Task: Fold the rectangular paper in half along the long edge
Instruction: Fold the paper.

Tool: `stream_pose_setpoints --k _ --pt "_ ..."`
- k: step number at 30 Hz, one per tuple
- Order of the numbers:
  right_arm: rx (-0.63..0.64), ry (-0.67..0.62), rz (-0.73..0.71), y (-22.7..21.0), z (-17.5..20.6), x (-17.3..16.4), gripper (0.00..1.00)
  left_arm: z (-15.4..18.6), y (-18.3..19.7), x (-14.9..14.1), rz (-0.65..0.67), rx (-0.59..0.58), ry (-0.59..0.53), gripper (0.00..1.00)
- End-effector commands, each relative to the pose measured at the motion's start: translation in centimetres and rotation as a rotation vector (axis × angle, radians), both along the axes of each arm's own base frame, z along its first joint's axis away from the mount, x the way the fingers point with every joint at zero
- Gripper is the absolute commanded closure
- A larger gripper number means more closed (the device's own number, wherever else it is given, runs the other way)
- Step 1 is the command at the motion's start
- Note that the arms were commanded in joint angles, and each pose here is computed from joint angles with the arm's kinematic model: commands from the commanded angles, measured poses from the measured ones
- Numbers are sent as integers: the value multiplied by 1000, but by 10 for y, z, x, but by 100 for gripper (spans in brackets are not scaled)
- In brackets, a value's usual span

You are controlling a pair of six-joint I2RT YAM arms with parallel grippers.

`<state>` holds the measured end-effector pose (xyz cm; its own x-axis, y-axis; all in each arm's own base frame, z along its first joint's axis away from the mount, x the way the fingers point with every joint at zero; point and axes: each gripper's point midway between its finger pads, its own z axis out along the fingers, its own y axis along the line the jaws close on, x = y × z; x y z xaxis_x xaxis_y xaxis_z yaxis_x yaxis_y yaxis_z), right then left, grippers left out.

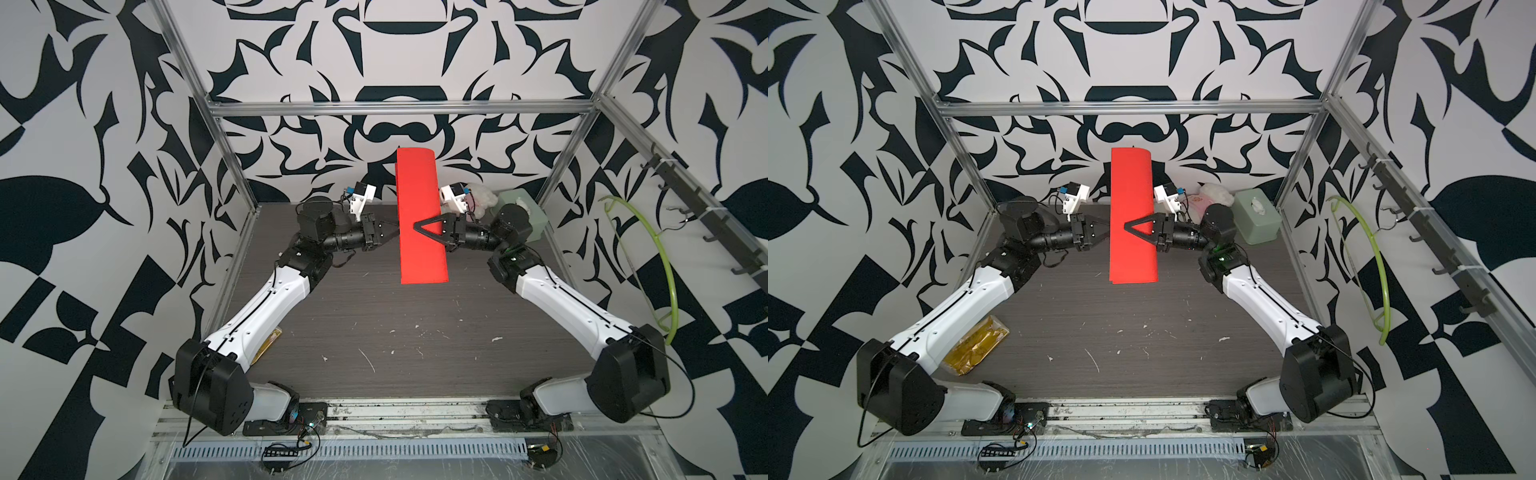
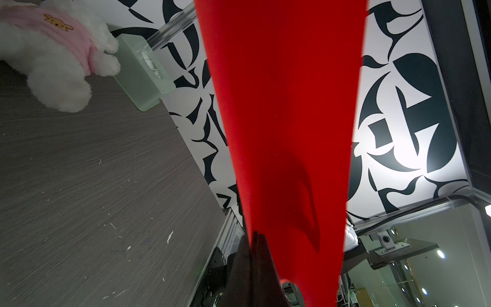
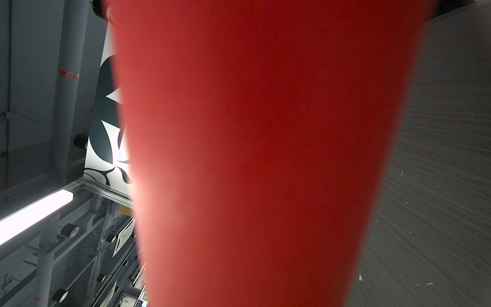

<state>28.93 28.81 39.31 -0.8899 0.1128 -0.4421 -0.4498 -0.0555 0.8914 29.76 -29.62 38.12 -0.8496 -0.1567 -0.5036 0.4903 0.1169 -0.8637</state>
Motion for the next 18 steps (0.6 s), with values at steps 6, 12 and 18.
stream_pose_setpoints --k 6,12,18 --pt "31 -124 33 -6 27 -17 52 26 8 -10 10 -6 -82 100" --pt "27 -123 30 -6 26 -15 52 26 8 -11 6 -5 -80 100" --pt "25 -120 29 -6 24 -15 54 27 8 -13 3 -3 -82 100"
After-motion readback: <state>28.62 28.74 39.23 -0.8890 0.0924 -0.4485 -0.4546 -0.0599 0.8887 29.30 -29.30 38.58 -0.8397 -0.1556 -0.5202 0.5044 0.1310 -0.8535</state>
